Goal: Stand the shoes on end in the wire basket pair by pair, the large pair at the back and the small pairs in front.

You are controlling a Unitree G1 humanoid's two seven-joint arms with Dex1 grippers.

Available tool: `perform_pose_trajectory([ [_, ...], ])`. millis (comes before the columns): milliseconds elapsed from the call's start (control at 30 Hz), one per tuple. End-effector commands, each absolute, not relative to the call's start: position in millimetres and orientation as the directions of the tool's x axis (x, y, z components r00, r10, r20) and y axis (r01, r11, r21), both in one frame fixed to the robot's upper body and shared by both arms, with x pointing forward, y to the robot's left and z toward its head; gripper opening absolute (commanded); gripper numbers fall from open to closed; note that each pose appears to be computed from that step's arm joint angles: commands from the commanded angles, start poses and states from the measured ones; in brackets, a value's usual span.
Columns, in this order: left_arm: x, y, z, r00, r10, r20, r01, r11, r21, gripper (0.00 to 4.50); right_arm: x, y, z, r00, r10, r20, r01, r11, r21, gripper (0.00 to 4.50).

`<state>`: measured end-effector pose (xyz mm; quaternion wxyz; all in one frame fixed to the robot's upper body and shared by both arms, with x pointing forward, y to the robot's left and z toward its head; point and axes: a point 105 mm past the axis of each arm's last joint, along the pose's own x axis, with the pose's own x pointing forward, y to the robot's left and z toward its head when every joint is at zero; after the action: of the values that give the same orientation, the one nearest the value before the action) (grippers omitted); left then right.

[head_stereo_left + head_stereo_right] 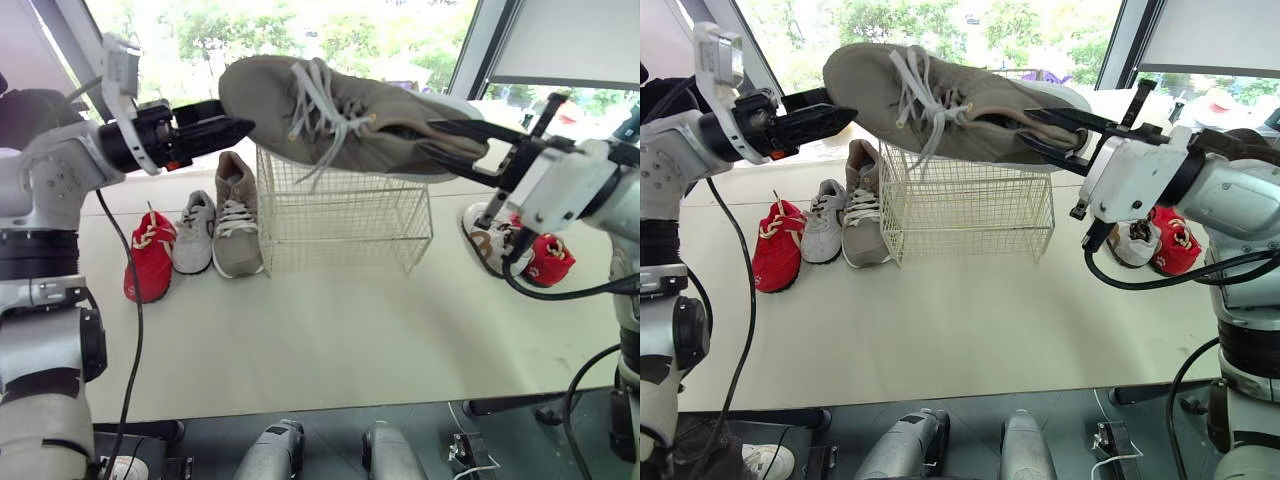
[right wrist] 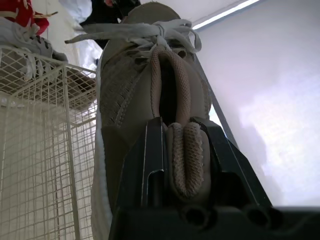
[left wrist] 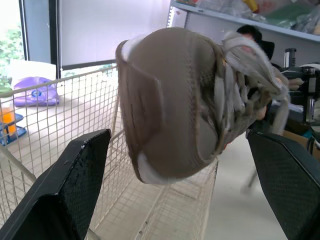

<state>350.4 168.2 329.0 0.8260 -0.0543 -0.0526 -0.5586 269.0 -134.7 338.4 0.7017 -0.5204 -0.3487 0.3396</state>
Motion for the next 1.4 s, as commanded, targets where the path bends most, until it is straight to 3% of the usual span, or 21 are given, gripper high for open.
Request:
perform_pose_trajectory([
  [33,347.8,167.5,341.1,0.349,-0.923,0.161,0.934,0.358,0.023,4.50,255.1,-126.0,351.9,0.463,0.872,0.161,-0.032,0.198,-0.980,0.71],
  [100,344.9,163.6,339.8,0.315,-0.935,0.160,0.947,0.320,0.006,4.50,255.1,-122.1,349.2,0.451,0.882,0.139,-0.032,0.171,-0.985,0.71],
  [200,343.2,159.6,335.8,0.290,-0.946,0.147,0.956,0.292,-0.006,3.62,253.9,-116.0,346.2,0.428,0.897,0.113,-0.039,0.143,-0.989,0.69],
  [333,336.7,154.6,329.7,0.241,-0.962,0.127,0.971,0.239,-0.027,1.59,253.5,-112.3,345.1,0.417,0.904,0.094,-0.044,0.124,-0.991,0.69],
  [367,335.3,153.9,328.9,0.235,-0.964,0.128,0.972,0.232,-0.034,1.13,254.7,-113.6,344.9,0.425,0.901,0.092,-0.054,0.127,-0.990,1.02],
  [433,333.4,153.4,327.4,0.231,-0.963,0.136,0.973,0.226,-0.053,0.65,260.1,-118.8,343.1,0.459,0.885,0.084,-0.104,0.147,-0.984,1.68],
  [500,332.5,152.5,325.4,0.241,-0.958,0.158,0.970,0.230,-0.081,0.64,267.4,-129.0,340.6,0.505,0.858,0.089,-0.246,0.243,-0.938,2.80],
  [600,336.6,151.4,329.2,0.300,-0.910,0.287,0.951,0.264,-0.160,0.64,266.7,-146.4,340.2,0.537,0.833,0.130,-0.555,0.465,-0.689,4.26],
  [633,337.7,151.3,331.5,0.320,-0.885,0.339,0.944,0.266,-0.197,0.64,263.9,-150.9,341.6,0.539,0.828,0.154,-0.627,0.517,-0.583,4.45],
  [733,337.5,150.0,338.8,0.364,-0.791,0.492,0.928,0.264,-0.262,0.64,251.8,-166.6,344.7,0.517,0.815,0.263,-0.769,0.577,-0.275,4.45],
  [867,332.9,143.1,341.3,0.395,-0.698,0.596,0.914,0.237,-0.328,0.64,251.2,-187.7,348.1,0.558,0.732,0.390,-0.795,0.607,-0.003,4.45],
  [967,328.4,129.9,341.2,0.391,-0.658,0.644,0.914,0.197,-0.353,0.64,259.3,-178.9,330.2,0.551,0.707,0.443,-0.824,0.544,0.156,4.45],
  [1133,323.3,114.2,338.1,0.377,-0.652,0.658,0.912,0.137,-0.387,0.64,279.1,-142.0,319.6,0.509,0.730,0.457,-0.855,0.489,0.171,4.45],
  [1400,312.9,100.2,329.8,0.347,-0.688,0.638,0.915,0.097,-0.392,0.64,290.7,-118.7,351.3,0.393,0.726,0.564,-0.909,0.402,0.116,4.45],
])
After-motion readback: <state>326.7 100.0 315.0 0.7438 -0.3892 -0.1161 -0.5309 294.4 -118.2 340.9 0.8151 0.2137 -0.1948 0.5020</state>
